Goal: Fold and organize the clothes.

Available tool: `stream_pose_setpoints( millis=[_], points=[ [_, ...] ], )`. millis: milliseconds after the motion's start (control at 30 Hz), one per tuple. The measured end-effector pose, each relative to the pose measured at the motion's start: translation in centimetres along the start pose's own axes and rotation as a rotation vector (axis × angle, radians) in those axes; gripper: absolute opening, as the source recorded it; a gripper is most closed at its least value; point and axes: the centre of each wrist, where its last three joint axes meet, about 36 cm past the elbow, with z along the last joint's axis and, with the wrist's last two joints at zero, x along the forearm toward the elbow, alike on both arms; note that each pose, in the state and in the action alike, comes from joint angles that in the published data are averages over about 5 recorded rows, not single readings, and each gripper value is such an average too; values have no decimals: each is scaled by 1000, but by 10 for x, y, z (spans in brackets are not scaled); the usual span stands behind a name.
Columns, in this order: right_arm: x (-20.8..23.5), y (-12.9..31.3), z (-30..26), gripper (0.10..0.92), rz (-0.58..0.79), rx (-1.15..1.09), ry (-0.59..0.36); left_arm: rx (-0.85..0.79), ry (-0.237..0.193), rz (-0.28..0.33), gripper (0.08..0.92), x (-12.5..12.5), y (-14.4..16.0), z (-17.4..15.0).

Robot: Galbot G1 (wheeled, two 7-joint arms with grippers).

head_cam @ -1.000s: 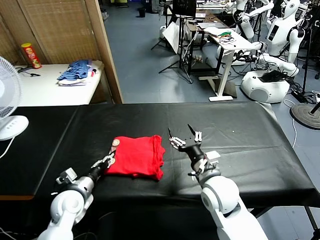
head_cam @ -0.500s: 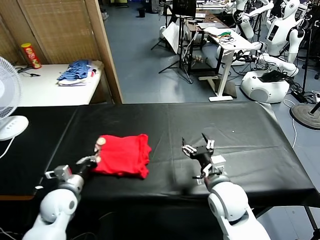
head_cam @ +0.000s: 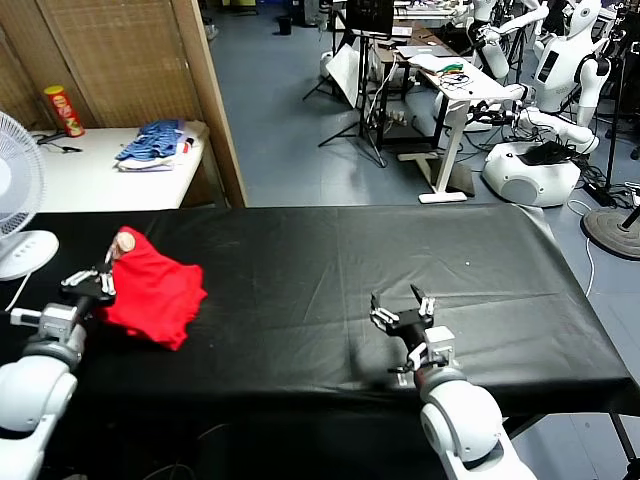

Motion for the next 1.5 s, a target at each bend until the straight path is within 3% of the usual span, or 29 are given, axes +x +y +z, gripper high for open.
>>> stream_pose_setpoints(
  millis=[167, 467, 667, 767, 967, 1067, 1133, 1500],
  points=[
    [3, -4, 4, 798, 8, 0, 11, 40, -25, 79, 137, 14, -34, -8],
    [6, -18, 10, 798, 18, 10, 33, 371, 46, 295, 137, 34, -141, -14],
    [5, -18, 14, 798, -17, 24, 50, 522, 46, 398, 143, 40, -189, -30],
    [1, -14, 15, 798, -50, 12, 56, 570, 24, 462, 230, 41, -196, -35],
    [-11, 1, 17, 798, -169, -62, 83, 671, -17, 589, 562, 42, -190, -41],
    [-20, 12, 17, 798, -236, -114, 109, 700, -51, 583, 713, 40, -182, -44],
    [-28, 21, 16, 798, -278, -150, 125, 699, -67, 562, 772, 39, -175, -45],
    [-90, 92, 22, 791, -415, -220, 207, 718, -85, 439, 798, 53, -149, -40]
  ],
)
